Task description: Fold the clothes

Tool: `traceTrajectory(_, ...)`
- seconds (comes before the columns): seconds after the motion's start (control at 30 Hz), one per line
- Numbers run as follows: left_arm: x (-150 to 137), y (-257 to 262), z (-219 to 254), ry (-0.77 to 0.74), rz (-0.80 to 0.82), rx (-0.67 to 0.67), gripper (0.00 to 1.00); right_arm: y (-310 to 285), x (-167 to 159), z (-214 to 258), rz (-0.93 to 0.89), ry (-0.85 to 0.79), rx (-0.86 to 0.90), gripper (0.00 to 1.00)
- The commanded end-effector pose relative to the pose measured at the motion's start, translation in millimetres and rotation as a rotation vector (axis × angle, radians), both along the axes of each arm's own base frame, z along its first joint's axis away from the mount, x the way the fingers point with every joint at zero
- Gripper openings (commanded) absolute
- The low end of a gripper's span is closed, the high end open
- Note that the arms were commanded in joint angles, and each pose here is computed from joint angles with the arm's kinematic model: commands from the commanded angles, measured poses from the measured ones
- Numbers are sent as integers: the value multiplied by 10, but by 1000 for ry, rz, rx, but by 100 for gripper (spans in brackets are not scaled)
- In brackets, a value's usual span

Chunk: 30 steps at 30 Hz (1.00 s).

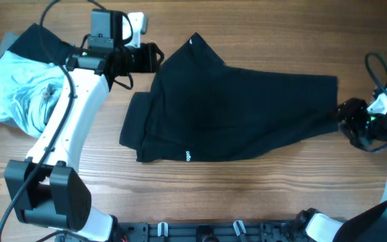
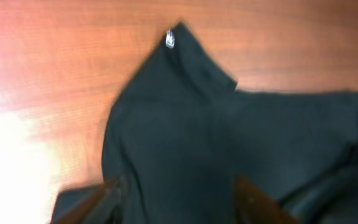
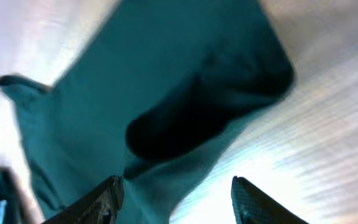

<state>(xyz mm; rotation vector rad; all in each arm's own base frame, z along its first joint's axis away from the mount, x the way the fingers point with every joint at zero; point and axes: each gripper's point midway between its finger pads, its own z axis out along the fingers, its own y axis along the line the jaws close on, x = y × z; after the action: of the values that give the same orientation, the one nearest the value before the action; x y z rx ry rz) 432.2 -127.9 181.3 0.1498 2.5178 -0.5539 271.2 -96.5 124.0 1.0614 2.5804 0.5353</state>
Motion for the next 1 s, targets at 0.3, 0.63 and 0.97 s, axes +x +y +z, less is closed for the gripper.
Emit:
traceTrajectory(0.3,-1524,258,-1062,697,-19,118,53,-453,-819,-395,-318,430,-254,83)
traceTrajectory(0.63,-1784,388,-1663,737,71,157,17,-293,-641,-633,-243,329,-167,71)
traceTrajectory(0.97,-1672,561,-1714,695,156,245,17,-201,148,-648,-75,-98,-133,52)
